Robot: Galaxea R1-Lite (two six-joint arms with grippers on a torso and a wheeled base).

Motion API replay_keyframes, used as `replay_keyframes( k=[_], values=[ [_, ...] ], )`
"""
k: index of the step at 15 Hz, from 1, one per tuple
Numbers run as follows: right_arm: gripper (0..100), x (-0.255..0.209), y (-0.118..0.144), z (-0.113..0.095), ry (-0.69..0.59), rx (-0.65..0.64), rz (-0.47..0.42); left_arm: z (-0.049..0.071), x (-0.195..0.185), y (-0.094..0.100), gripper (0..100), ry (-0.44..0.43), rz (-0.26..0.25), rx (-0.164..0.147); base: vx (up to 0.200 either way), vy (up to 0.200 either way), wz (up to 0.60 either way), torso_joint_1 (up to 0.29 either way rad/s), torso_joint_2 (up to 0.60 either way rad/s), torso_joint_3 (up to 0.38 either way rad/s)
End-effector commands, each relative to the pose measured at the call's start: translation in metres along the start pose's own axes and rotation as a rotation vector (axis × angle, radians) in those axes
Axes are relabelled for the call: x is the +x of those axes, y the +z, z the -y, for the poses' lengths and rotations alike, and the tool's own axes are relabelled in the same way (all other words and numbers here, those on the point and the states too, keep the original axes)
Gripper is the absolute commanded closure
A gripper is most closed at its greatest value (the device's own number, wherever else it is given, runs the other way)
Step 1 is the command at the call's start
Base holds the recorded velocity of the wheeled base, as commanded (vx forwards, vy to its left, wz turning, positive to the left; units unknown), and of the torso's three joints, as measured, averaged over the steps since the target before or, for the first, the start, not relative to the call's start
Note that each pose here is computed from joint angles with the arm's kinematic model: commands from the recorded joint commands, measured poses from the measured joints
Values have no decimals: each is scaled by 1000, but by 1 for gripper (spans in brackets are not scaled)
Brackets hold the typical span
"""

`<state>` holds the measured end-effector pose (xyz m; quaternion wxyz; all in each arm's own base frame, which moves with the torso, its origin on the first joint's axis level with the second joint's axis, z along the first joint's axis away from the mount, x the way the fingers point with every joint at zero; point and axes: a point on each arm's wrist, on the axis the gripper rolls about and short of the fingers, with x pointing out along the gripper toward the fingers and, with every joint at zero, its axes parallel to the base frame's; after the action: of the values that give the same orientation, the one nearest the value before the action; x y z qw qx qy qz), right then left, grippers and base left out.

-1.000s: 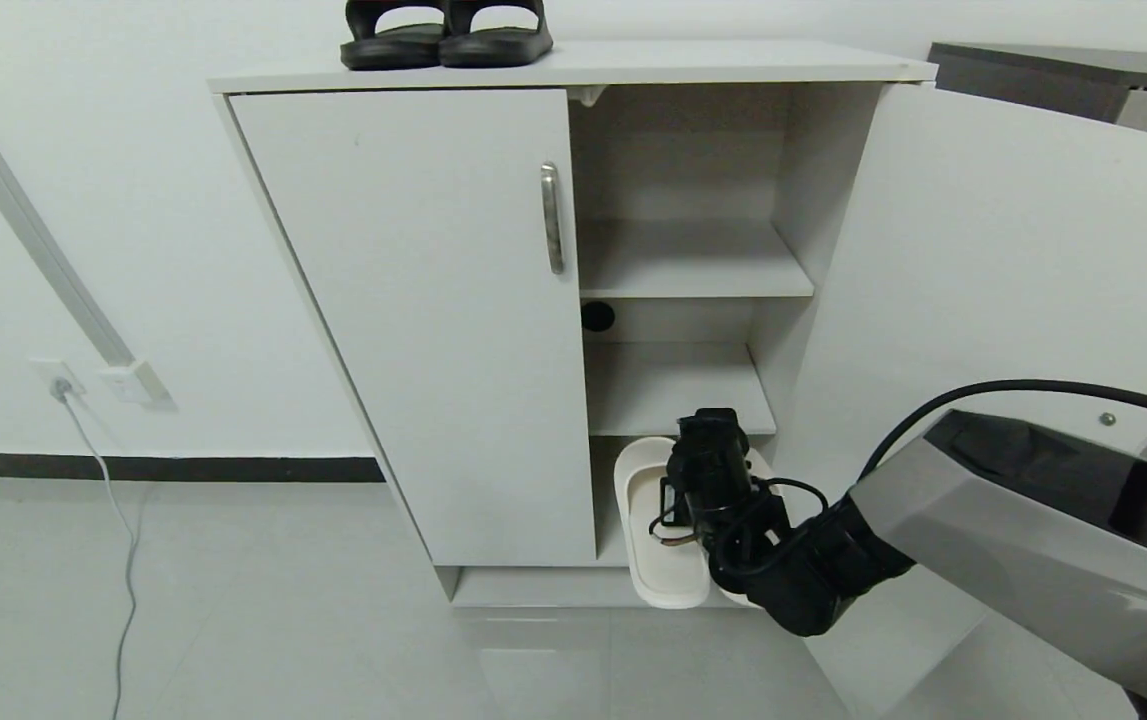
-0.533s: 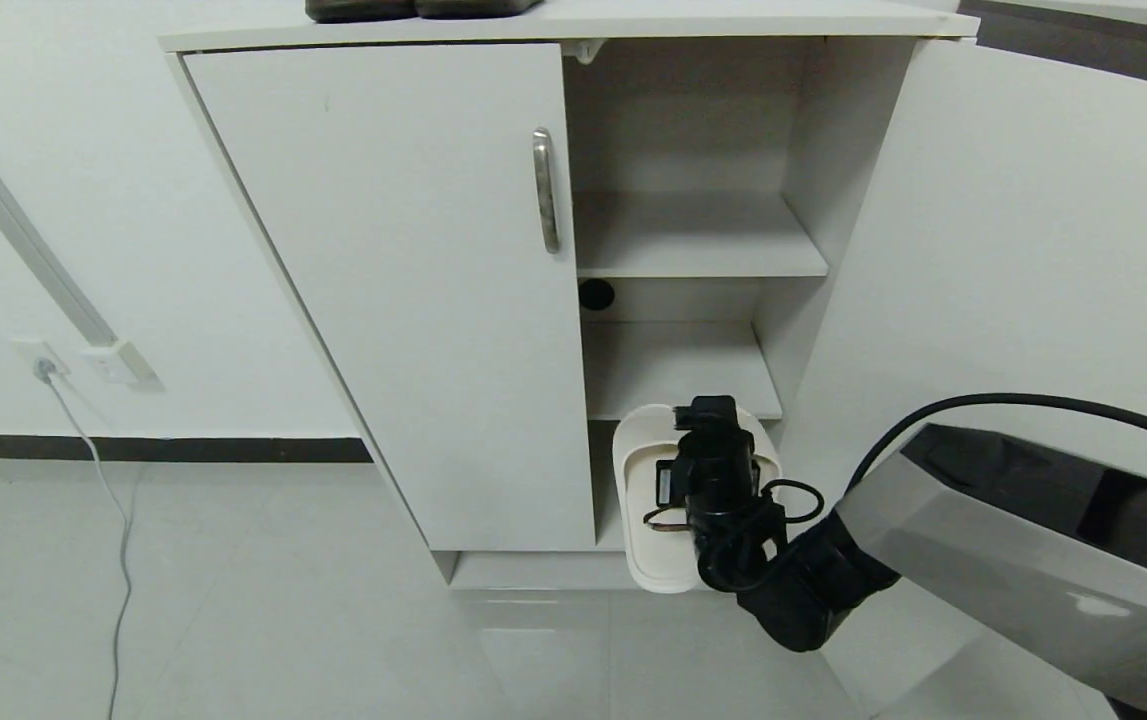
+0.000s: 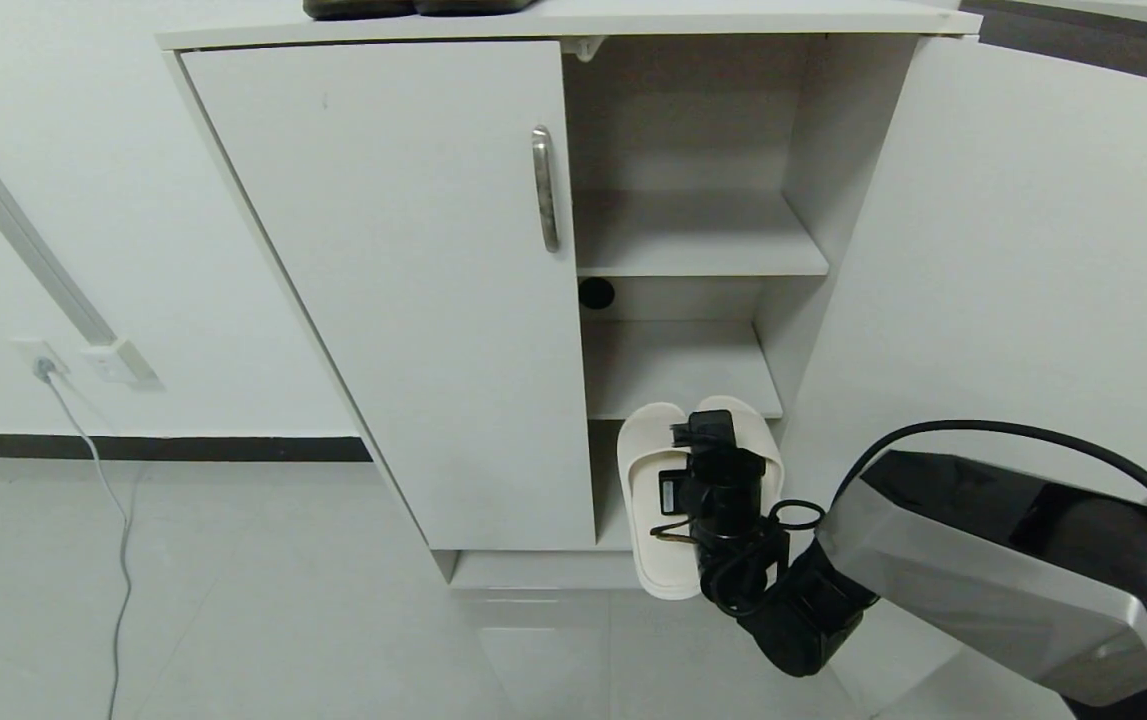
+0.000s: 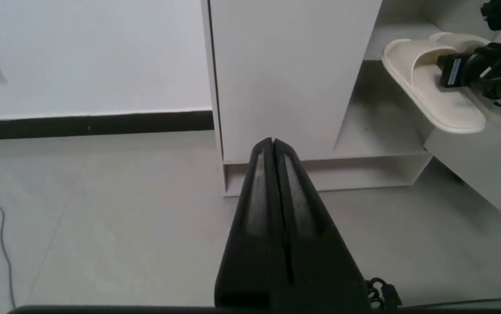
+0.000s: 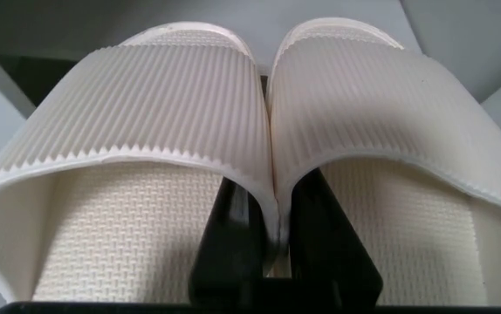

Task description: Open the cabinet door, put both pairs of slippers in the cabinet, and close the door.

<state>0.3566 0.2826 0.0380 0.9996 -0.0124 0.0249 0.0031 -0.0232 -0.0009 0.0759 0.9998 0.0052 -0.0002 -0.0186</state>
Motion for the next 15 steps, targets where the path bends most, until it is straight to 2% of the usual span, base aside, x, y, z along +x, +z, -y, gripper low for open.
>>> replay_keyframes(
  k=[1,9,13,15],
  values=[
    [100,0,0,0,0,0,0,0,0,0,100,0,0,0,0,0,0,0,0,0],
    [100,-1,5,0,1,4,11,0,0,0,100,0,-2,0,200,0,0,1,3,3],
    [100,-3,5,-3,28,-54,14,0,0,0,100,0,-2,0,200,0,0,5,1,4],
    [100,3,8,-3,24,-46,17,0,0,0,100,0,-2,0,0,0,0,0,0,0]
  ],
)
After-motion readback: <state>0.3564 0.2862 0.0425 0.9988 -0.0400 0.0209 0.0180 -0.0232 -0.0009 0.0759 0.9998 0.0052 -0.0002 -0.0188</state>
